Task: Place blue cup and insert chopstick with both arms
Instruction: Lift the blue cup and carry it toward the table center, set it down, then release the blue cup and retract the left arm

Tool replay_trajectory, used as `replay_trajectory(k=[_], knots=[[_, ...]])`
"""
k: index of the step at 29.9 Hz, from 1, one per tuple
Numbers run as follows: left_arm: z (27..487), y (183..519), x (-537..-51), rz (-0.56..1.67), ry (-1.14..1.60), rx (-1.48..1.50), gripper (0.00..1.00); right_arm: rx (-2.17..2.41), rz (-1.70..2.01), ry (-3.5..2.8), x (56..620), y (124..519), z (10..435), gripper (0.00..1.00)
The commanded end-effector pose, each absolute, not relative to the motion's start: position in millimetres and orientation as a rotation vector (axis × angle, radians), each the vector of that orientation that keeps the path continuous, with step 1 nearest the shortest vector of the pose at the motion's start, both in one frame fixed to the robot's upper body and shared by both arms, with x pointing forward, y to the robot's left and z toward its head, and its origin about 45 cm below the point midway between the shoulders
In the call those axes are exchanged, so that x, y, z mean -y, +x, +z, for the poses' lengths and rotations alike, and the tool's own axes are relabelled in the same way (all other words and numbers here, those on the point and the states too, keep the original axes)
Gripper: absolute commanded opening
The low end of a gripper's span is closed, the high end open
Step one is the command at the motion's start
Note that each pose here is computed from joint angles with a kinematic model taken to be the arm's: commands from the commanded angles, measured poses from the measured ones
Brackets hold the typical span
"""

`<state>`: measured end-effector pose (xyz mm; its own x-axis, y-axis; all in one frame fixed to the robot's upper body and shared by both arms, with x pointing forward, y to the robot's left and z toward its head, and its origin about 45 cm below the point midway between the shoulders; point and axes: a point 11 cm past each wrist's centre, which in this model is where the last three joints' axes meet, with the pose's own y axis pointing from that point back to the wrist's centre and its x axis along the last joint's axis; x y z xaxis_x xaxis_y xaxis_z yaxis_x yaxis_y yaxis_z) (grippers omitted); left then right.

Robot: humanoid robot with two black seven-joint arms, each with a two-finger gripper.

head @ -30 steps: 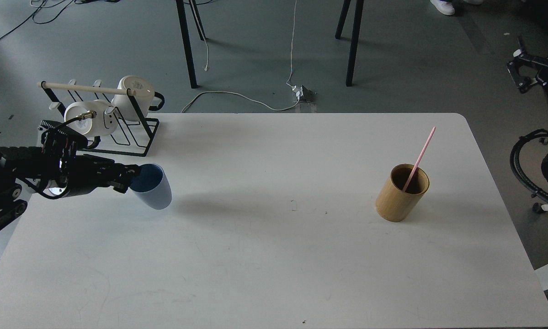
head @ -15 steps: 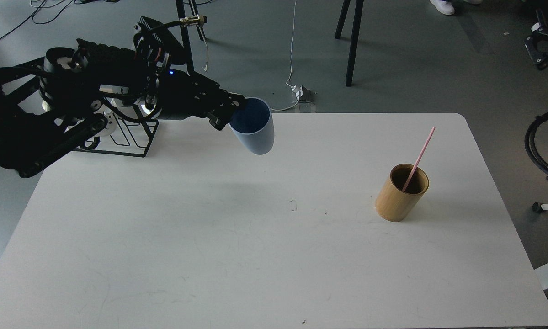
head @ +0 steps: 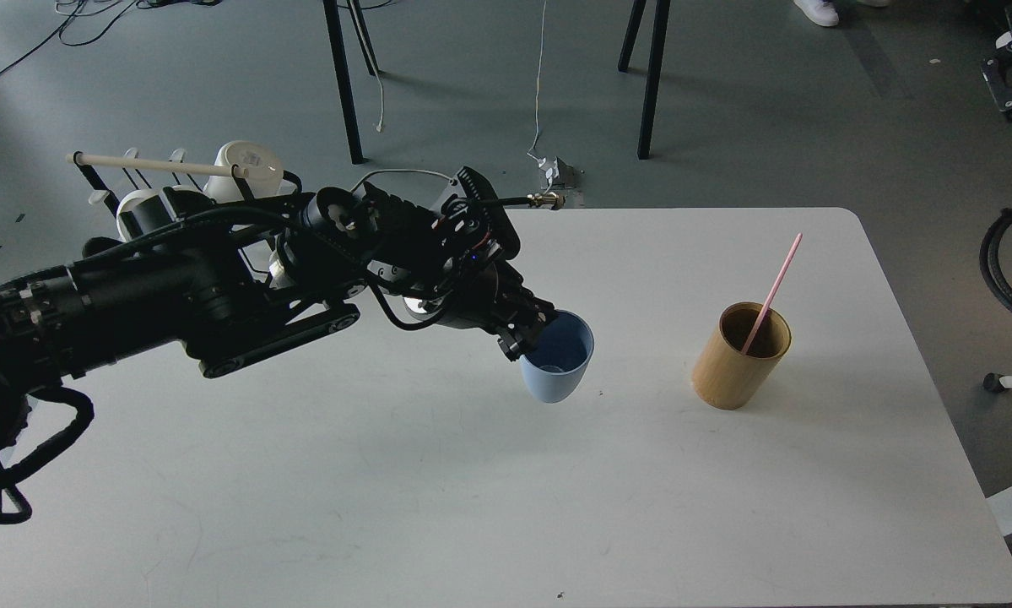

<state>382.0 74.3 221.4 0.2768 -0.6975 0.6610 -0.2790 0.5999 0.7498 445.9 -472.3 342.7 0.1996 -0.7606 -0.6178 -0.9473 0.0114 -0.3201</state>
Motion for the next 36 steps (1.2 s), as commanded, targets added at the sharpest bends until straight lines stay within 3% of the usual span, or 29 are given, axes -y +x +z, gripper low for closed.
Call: replay_trajectory(k=[1, 21, 24, 27, 33, 36], knots=[[202, 381, -69, -0.369, 0.970, 1.283, 0.01, -1.601, 0.342, -1.787, 472, 446, 343, 0.99], [170, 372, -72, -0.395, 0.992, 1.232, 0.06, -1.612, 0.335, -1.779, 478, 443, 344, 0.99], [170, 373, -76, -0.383, 0.993, 1.220, 0.12, -1.617, 0.332, -1.779, 480, 442, 345, 0.99], [173, 373, -77, -0.377, 0.985, 1.217, 0.27, -1.617, 0.332, -1.779, 480, 442, 345, 0.99], [174, 372, -75, -0.377, 0.973, 1.218, 0.28, -1.619, 0.330, -1.777, 481, 442, 344, 0.99], [190, 379, -71, -0.321, 0.938, 1.215, 0.36, -1.618, 0.330, -1.779, 481, 442, 345, 0.99]])
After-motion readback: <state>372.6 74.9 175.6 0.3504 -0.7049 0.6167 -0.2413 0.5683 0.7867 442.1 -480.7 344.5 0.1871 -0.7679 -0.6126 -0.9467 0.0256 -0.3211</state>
